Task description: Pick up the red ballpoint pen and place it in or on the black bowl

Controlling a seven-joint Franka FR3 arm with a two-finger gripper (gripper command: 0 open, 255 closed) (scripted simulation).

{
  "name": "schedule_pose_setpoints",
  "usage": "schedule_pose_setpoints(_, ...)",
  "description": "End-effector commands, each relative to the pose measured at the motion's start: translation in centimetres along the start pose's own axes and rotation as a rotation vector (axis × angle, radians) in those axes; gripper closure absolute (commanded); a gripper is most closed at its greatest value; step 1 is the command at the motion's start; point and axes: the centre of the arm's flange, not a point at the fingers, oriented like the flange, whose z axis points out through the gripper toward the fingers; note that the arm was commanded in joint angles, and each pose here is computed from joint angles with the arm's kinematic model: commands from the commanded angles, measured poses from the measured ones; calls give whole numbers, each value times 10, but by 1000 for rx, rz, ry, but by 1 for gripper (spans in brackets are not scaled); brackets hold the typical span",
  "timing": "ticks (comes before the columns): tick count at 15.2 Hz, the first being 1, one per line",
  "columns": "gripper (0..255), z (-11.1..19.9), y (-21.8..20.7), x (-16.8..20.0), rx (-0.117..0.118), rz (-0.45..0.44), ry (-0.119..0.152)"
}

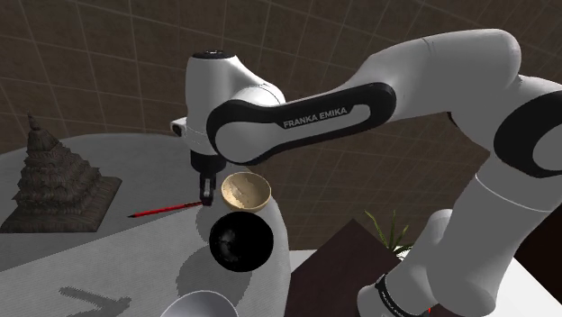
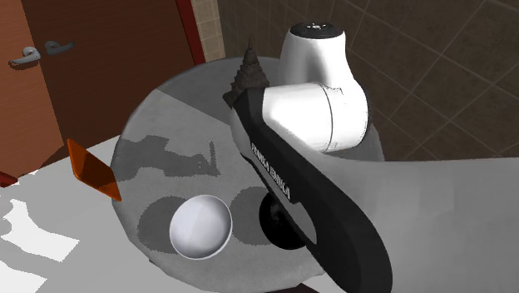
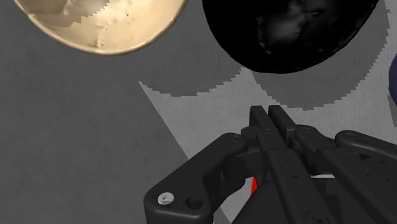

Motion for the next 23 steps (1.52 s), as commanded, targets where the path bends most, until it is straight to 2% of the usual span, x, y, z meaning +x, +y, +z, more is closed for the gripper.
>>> schedule_pose_setpoints(1, 255, 2, -8, -28, 0, 1, -1)
schedule_pose_setpoints(12, 255, 2, -48, -167, 0, 1, -1)
schedule_pose_setpoints(23, 255, 60, -46, -165, 0, 1, -1)
